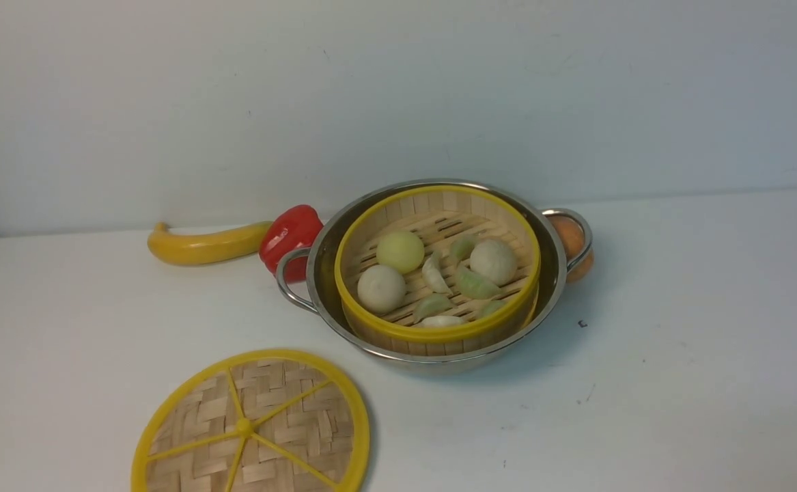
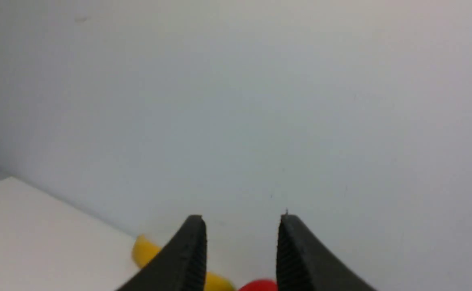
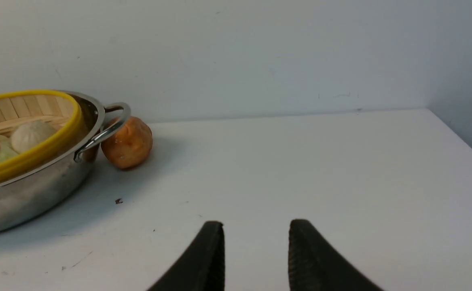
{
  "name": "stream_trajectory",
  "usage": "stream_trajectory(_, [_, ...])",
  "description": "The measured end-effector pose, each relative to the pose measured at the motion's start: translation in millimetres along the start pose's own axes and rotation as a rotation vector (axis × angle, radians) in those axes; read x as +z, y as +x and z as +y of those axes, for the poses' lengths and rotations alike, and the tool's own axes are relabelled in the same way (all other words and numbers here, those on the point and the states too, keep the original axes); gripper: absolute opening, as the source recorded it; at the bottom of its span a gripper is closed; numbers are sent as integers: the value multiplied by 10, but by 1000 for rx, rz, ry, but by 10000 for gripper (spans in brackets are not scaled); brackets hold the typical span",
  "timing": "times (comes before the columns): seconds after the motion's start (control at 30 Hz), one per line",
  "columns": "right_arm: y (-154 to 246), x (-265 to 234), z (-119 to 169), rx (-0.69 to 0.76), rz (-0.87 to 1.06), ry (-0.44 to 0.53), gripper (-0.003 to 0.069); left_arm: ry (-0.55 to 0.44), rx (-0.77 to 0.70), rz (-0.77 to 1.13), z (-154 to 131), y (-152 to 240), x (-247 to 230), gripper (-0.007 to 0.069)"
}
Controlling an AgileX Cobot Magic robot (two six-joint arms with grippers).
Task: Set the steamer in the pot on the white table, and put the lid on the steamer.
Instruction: 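Grasp the bamboo steamer lid lying on the table by its centre knob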
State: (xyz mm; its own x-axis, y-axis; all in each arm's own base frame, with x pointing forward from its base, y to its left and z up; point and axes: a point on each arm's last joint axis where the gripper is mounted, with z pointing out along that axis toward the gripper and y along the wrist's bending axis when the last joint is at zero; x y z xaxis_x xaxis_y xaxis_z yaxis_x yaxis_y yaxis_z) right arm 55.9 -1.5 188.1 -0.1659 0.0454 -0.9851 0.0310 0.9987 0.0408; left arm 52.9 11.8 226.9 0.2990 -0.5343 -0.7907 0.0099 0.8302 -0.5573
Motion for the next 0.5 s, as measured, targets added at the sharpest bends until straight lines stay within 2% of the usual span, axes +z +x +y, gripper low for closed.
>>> stream_trajectory(0.1, [0, 0, 1, 5, 0, -1, 241, 3, -52, -13, -2, -12, 0, 242])
stream_trajectory(0.23, [0, 0, 1, 5, 0, -1, 242, 4, -14, 70, -26, 32, 0, 242])
stream_trajectory(0.4, [0, 0, 1, 5, 0, -1, 245, 20, 141, 272, -353, -278, -22, 242])
stream_trajectory(0.43, [0, 0, 1, 5, 0, -1, 244, 27, 146, 262, -375, -311, -23, 242])
stream_trajectory(0.5, [0, 0, 1, 5, 0, -1, 244, 0, 302, 426, -526, -484, 7, 242])
